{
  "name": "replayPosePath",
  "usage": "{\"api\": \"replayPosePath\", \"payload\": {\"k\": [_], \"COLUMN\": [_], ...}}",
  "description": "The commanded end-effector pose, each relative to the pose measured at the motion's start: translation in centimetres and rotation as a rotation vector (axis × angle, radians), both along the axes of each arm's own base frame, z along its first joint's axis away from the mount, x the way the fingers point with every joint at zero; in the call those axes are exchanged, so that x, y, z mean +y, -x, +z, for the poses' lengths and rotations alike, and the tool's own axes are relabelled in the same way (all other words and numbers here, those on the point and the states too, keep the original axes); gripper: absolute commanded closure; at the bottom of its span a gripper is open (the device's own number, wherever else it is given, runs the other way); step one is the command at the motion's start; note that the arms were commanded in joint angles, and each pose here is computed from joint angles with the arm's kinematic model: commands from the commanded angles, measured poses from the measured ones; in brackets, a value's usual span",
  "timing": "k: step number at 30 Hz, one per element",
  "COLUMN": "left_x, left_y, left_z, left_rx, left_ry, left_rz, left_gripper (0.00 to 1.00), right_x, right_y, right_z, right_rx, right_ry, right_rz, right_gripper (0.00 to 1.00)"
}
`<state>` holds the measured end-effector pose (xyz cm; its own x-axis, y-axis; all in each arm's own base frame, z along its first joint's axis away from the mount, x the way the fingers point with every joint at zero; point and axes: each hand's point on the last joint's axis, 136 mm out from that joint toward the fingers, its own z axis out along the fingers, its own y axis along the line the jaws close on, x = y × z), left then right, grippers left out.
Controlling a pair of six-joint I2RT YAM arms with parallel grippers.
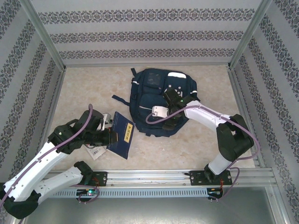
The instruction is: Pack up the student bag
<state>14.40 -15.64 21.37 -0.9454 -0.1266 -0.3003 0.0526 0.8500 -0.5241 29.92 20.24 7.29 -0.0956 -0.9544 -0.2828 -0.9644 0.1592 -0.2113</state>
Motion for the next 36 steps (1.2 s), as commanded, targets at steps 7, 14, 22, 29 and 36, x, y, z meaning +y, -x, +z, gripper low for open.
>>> {"api": "replayPosePath", "payload": {"k": [7,14,22,29,36], "left_x": [-1.4,-1.0,-2.0,-3.4,-6.8], "left_y": [-1.4,-1.4,-1.8,-2.7,-4.4], "left_z": [1.9,2.0,1.7,1.9,1.7], "left_rx": [-0.062,-0.089,-0.078,-0.074,0.019], "left_ry": [0.093,0.085,0.122,0.182,0.337], "left_rz": [-0.005,0.004,-0.018,-0.018,0.002], "left_gripper": [1.00,1.00,1.00,1.00,1.00], "right_x": [-1.5,0.4,2.1,2.7,2.8], "right_y": [-5.1,-3.2,-1.8,-1.9,-3.8], "right_z": [-0.7,2.1,8.1,12.8,17.6], "right_rx": [-0.300,-0.263,-0.342,-0.409,-0.458], "right_ry": [0.161,0.053,-0.100,-0.216,-0.353], "right_rz": [-0.061,0.018,0.072,0.054,-0.043], "right_gripper": [0.43,0.95,1.00,1.00,1.00]}}
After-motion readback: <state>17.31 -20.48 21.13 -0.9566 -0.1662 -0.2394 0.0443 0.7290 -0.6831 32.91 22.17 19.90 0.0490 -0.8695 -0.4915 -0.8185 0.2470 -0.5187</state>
